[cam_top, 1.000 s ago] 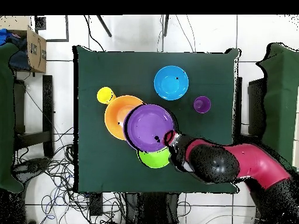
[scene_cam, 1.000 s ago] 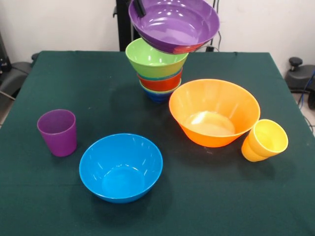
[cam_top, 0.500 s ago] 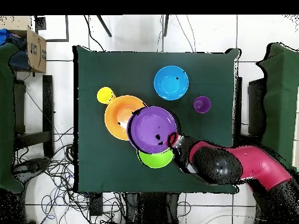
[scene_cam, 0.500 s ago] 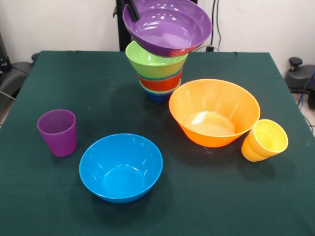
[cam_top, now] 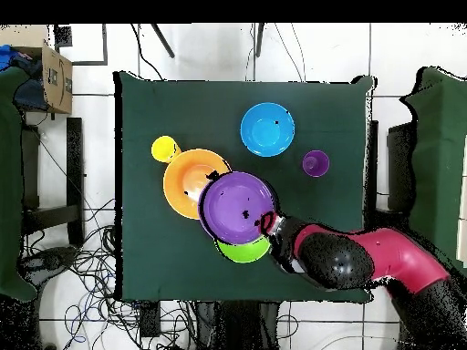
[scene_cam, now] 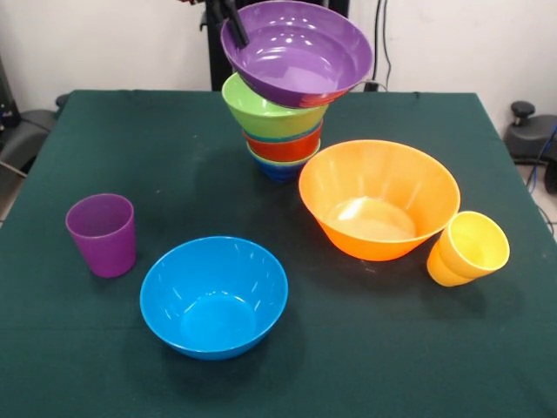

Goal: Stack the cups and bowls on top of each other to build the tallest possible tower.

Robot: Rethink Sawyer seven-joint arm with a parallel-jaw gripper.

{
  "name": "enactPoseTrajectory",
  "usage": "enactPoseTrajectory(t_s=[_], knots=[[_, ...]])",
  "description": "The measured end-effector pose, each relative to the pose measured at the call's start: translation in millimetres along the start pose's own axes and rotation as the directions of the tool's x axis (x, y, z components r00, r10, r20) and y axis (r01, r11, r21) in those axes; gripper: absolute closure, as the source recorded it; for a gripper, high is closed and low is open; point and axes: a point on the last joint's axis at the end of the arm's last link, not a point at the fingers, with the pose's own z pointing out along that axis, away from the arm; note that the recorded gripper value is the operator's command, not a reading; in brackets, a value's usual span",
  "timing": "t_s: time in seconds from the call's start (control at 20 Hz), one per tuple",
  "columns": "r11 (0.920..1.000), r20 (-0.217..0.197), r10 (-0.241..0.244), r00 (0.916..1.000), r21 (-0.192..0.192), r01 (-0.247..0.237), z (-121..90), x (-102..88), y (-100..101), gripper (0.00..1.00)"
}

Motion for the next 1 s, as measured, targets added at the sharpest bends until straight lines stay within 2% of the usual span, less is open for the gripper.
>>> enactPoseTrajectory(t_s=[0.55,1.0], knots=[[0.9991,-0.015,-0.041,0.9990,-0.014,0.041,17,10.9,-10,1.00],[0.9989,-0.019,-0.008,0.9998,-0.047,0.007,18,11.1,-23,1.00]])
